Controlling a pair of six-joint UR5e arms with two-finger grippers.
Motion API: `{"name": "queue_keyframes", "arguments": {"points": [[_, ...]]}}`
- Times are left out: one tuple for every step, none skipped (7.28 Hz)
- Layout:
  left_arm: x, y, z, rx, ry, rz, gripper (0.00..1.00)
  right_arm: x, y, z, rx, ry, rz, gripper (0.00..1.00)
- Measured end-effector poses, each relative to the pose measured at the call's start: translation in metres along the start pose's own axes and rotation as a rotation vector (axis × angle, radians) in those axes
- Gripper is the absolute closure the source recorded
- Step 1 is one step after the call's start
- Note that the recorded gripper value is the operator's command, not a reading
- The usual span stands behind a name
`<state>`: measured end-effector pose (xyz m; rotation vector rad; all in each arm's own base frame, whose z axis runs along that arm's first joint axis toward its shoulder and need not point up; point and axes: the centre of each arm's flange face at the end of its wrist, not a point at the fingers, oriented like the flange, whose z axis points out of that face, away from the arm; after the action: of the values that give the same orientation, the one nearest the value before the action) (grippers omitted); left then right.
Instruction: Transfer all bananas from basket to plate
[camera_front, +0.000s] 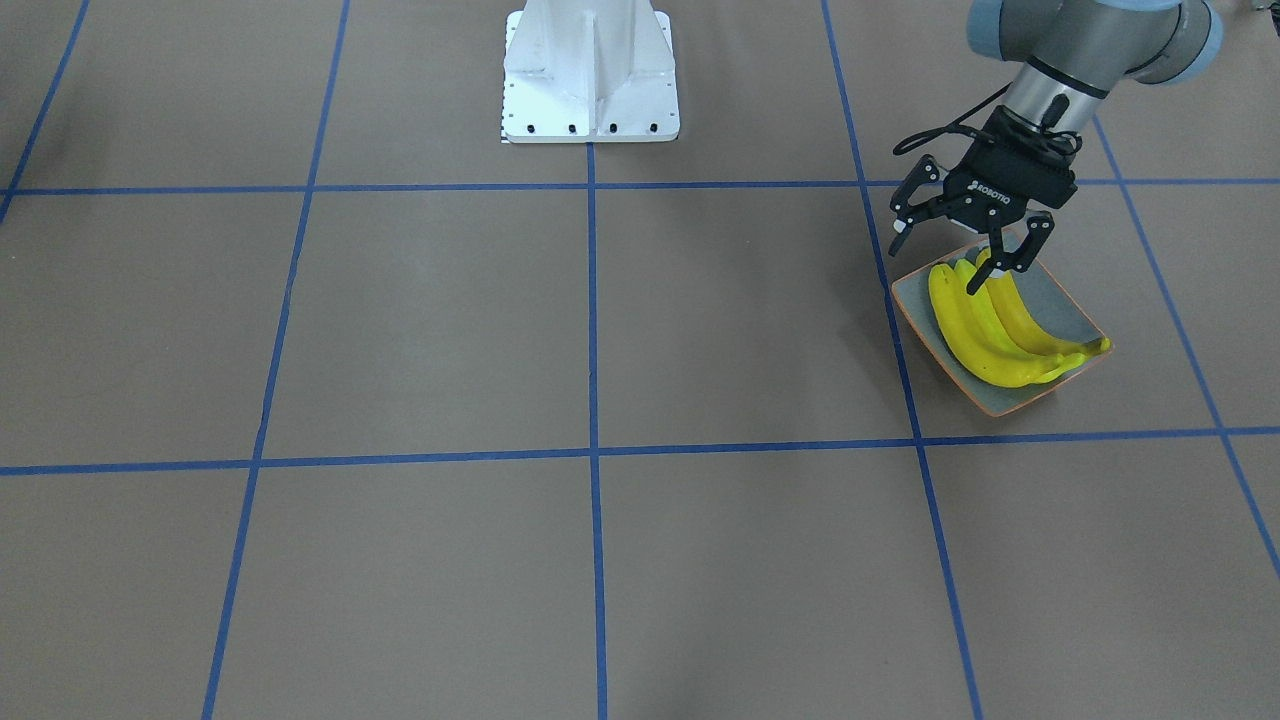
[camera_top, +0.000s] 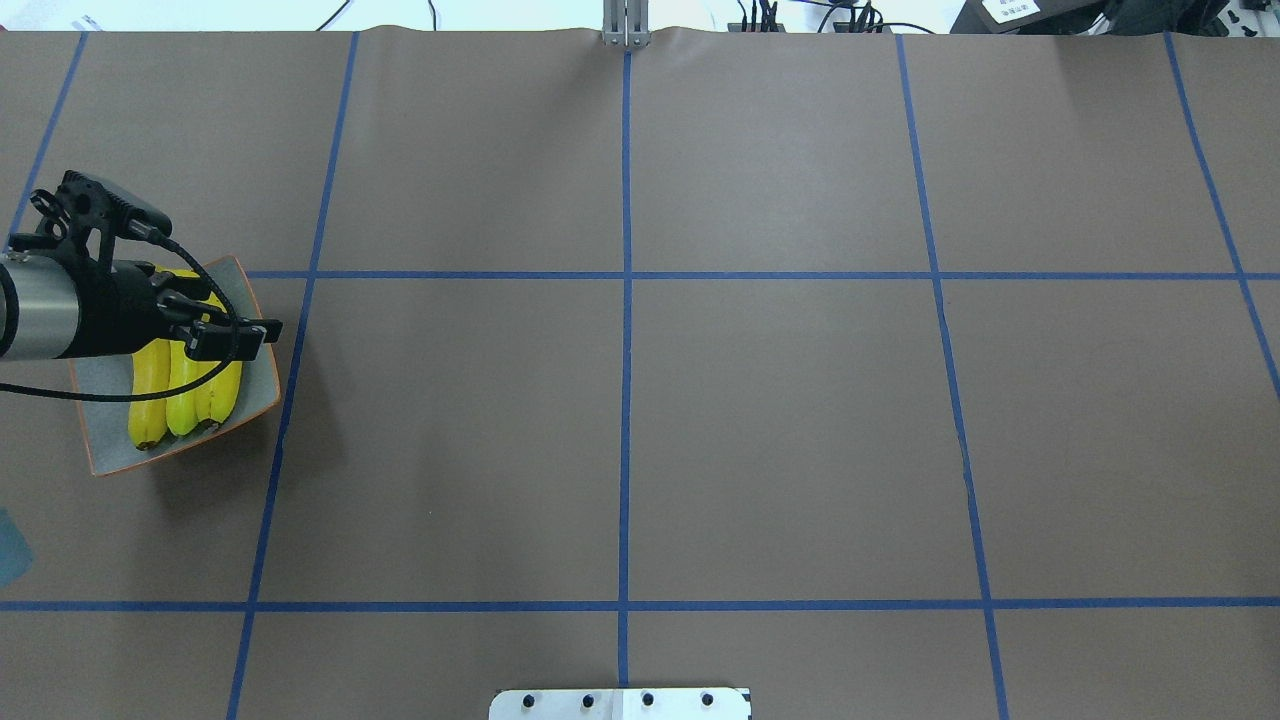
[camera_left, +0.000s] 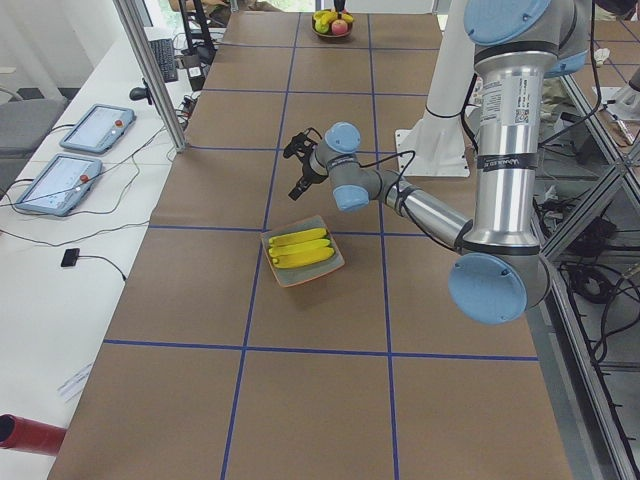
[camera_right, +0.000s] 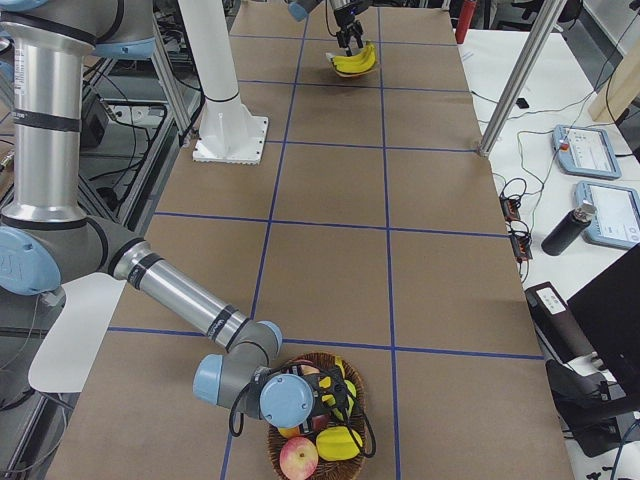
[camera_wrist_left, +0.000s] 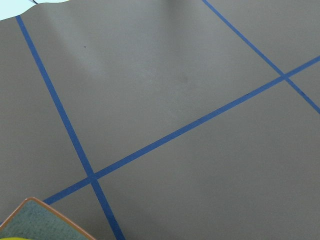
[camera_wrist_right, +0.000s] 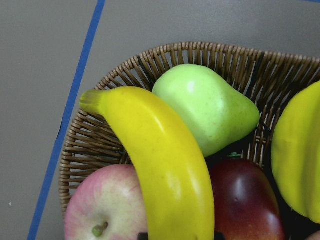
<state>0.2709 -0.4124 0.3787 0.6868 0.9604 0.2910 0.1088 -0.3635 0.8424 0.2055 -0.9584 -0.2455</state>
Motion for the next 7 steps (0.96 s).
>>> {"name": "queue_keyframes", "arguments": {"points": [[0.000,0.000,0.001,-0.002,0.000,0.000,0.00,-0.004,-0.006,-0.004,0.018,0.013,-0.031,1.00],[0.000,0.001,0.001,-0.004,0.000,-0.001,0.00,-0.010,-0.015,-0.012,0.037,0.024,-0.058,1.00],[-0.001,0.001,0.002,-0.006,0.000,-0.001,0.00,-0.017,-0.025,-0.022,0.056,0.036,-0.078,1.00],[0.000,0.002,0.003,-0.007,0.000,-0.001,0.00,-0.022,-0.039,-0.034,0.079,0.052,-0.087,1.00],[0.000,0.001,0.004,-0.007,0.002,0.000,0.00,-0.031,-0.065,-0.052,0.109,0.072,-0.071,1.00],[0.002,-0.001,0.005,-0.005,0.005,0.000,0.00,-0.044,-0.095,-0.068,0.141,0.084,-0.030,1.00],[0.005,-0.004,0.006,-0.001,0.009,-0.006,0.00,-0.064,-0.126,-0.079,0.165,0.083,0.018,1.00]]}}
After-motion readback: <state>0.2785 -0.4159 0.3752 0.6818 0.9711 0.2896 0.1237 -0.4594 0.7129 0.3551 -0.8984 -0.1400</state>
